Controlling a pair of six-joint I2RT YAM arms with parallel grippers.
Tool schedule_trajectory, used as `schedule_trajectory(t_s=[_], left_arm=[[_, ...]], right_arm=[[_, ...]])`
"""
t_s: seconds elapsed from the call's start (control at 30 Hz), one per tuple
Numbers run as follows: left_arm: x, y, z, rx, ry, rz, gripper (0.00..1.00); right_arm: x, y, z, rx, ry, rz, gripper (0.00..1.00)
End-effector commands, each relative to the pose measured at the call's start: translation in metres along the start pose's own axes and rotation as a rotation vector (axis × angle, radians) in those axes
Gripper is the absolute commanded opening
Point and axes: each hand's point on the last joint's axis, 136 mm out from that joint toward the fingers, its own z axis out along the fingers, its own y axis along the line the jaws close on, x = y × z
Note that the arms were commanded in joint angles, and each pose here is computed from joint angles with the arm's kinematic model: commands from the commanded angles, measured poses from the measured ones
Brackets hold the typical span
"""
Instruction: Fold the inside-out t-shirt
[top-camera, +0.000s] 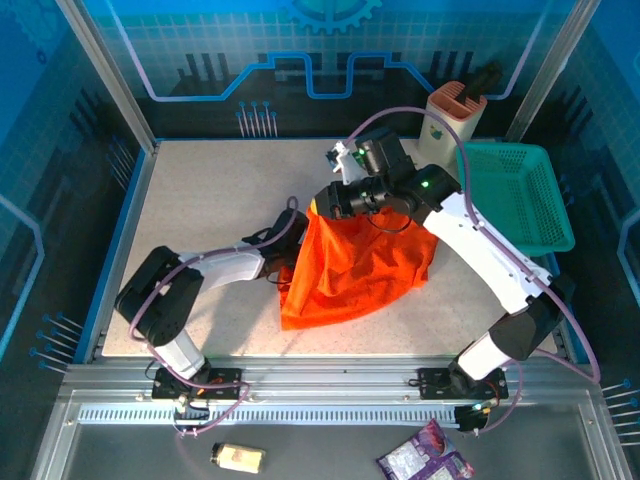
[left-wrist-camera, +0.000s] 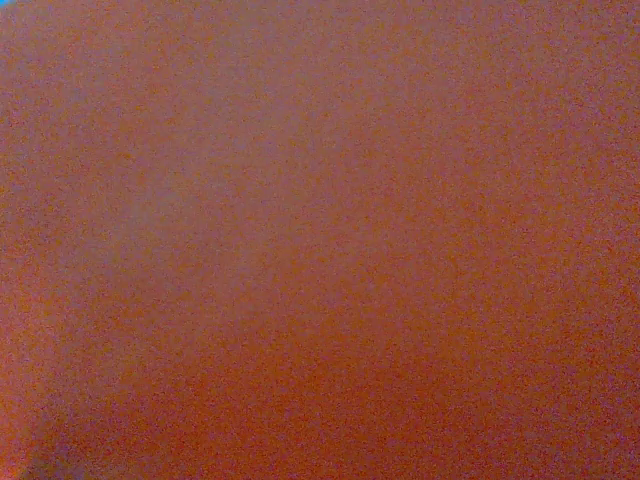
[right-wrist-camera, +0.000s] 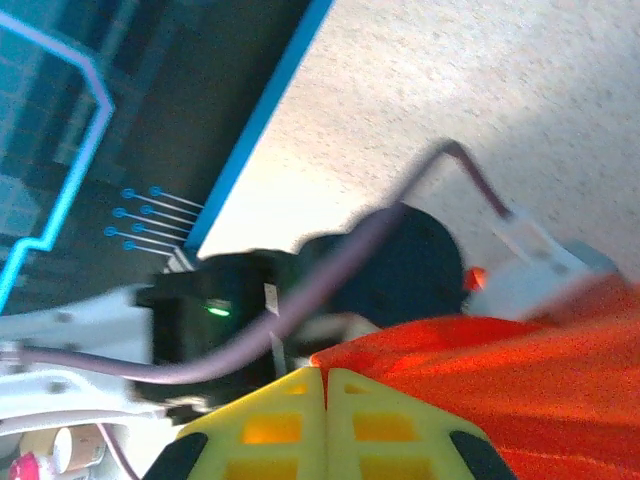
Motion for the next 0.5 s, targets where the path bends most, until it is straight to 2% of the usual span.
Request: schedule_trajectory(t_s=[0.0,0.17,0.23,0.37,0.47], left_arm=[[-0.019,-0.048,0.014,0.149,-0.067,0.103,0.41],[-0.014,-0.067,0.044,0.163,-0.058,0.202,0.5],[-0.011,-0.07,0.055,0.144,-0.058,0.246,0.57],[-0.008,-0.072,0.072,0.134,-0.066,0.328,0.71],[-0.007,-0.069,0.083,0.094,-0.071,0.39,0.75]], right_arm=[[-0.017,0.038,-0.002,-0.094,-0.03,-0.042,0.0],[-0.025,0.076,0.0,-0.151,-0.033,-0.098,0.0],[-0.026,0.086,0.001,-0.16,-0.033,-0.115,0.0],[-0.025,0.095,-0.002,-0.165,-0.038,-0.126,0.0],[-0.022,0.094,-0.007,-0.155,-0.044,-0.123,0.0]])
